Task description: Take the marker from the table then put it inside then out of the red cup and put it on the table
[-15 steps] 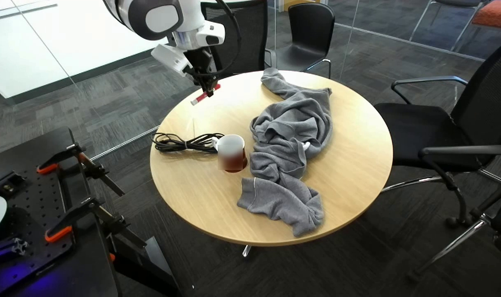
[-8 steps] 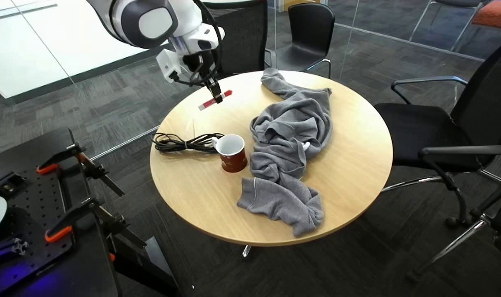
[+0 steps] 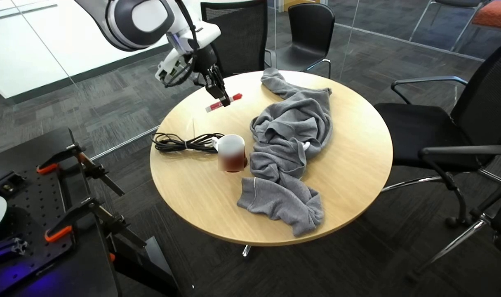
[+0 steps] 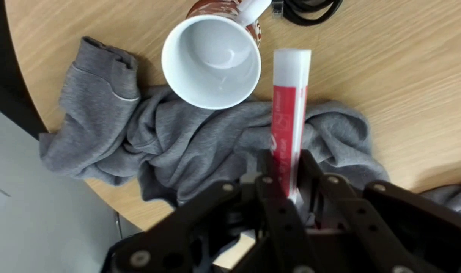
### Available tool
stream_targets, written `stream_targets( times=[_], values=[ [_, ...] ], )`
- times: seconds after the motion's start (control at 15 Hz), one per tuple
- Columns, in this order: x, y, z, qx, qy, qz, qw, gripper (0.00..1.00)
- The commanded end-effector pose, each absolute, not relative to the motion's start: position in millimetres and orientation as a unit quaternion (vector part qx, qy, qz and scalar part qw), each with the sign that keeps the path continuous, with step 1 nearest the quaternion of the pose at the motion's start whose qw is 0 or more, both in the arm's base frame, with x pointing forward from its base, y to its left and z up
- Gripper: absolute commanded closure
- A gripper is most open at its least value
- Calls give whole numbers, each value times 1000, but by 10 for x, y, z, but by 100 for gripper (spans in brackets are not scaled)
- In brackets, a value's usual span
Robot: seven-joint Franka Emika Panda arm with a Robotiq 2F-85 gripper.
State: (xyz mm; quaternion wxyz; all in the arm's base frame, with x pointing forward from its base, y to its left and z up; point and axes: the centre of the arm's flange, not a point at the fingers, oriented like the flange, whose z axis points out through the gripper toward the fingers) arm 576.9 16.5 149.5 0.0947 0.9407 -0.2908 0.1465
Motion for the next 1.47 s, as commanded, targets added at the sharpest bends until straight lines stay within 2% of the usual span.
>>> stream_targets(
  times=[0.0, 0.27, 0.33, 1.4],
  values=[
    [5764, 155, 1487, 933, -309, 152, 104, 81],
    [5742, 185, 1423, 923, -328, 160, 120, 81],
    [5771, 171, 1395, 917, -340, 167, 127, 95],
    [5699, 113, 1157, 840, -454, 223, 198, 95]
  ],
)
